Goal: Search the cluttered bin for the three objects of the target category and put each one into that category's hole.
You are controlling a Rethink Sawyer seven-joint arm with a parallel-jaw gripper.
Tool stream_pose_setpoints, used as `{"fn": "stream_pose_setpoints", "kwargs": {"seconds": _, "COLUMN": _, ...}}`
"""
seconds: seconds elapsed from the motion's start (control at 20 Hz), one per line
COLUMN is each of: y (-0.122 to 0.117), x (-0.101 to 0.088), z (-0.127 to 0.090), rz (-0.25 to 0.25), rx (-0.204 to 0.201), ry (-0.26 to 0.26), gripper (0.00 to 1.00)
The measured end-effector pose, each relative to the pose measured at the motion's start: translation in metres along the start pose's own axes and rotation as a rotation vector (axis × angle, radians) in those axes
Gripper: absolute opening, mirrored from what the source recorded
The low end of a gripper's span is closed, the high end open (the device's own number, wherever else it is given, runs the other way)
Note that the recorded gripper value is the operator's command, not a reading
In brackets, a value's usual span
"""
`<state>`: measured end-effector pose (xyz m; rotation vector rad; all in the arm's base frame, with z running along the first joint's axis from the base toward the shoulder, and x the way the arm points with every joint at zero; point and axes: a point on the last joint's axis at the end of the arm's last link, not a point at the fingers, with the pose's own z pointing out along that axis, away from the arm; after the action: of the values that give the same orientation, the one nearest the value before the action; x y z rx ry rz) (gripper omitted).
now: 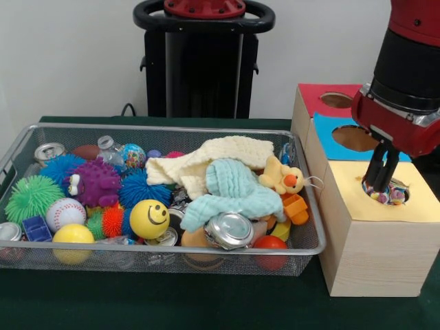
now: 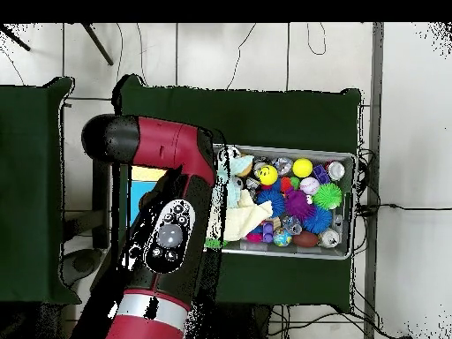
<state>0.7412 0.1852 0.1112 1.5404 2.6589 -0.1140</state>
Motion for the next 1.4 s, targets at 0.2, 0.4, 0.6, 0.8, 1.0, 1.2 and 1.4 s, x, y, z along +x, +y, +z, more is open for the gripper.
{"fn": "stream_pose_setpoints", "kwargs": {"seconds": 0.2, "y": 0.002, "x": 0.001, "z": 0.006, "rz": -0.005, "rx": 0.003, "ry": -0.001, "gripper": 0.00}}
{"fn": "stream_pose_setpoints", "kwargs": {"seconds": 0.4, "y": 0.002, "x": 0.002, "z": 0.010, "rz": -0.007, "rx": 0.007, "ry": 0.000, "gripper": 0.00}}
{"fn": "stream_pose_setpoints", "kwargs": {"seconds": 0.6, "y": 0.002, "x": 0.002, "z": 0.009, "rz": -0.007, "rx": 0.005, "ry": 0.000, "gripper": 0.00}}
{"fn": "stream_pose_setpoints", "kwargs": {"seconds": 0.8, "y": 0.003, "x": 0.003, "z": 0.004, "rz": -0.005, "rx": -0.001, "ry": 0.003, "gripper": 0.00}}
{"fn": "stream_pose_setpoints", "kwargs": {"seconds": 1.0, "y": -0.002, "x": 0.005, "z": -0.002, "rz": 0.003, "rx": -0.001, "ry": 0.014, "gripper": 0.00}}
{"fn": "stream_pose_setpoints", "kwargs": {"seconds": 1.2, "y": -0.009, "x": 0.009, "z": -0.007, "rz": 0.013, "rx": 0.003, "ry": 0.030, "gripper": 0.00}}
{"fn": "stream_pose_setpoints", "kwargs": {"seconds": 1.4, "y": -0.013, "x": 0.013, "z": -0.005, "rz": 0.017, "rx": 0.009, "ry": 0.044, "gripper": 0.00}}
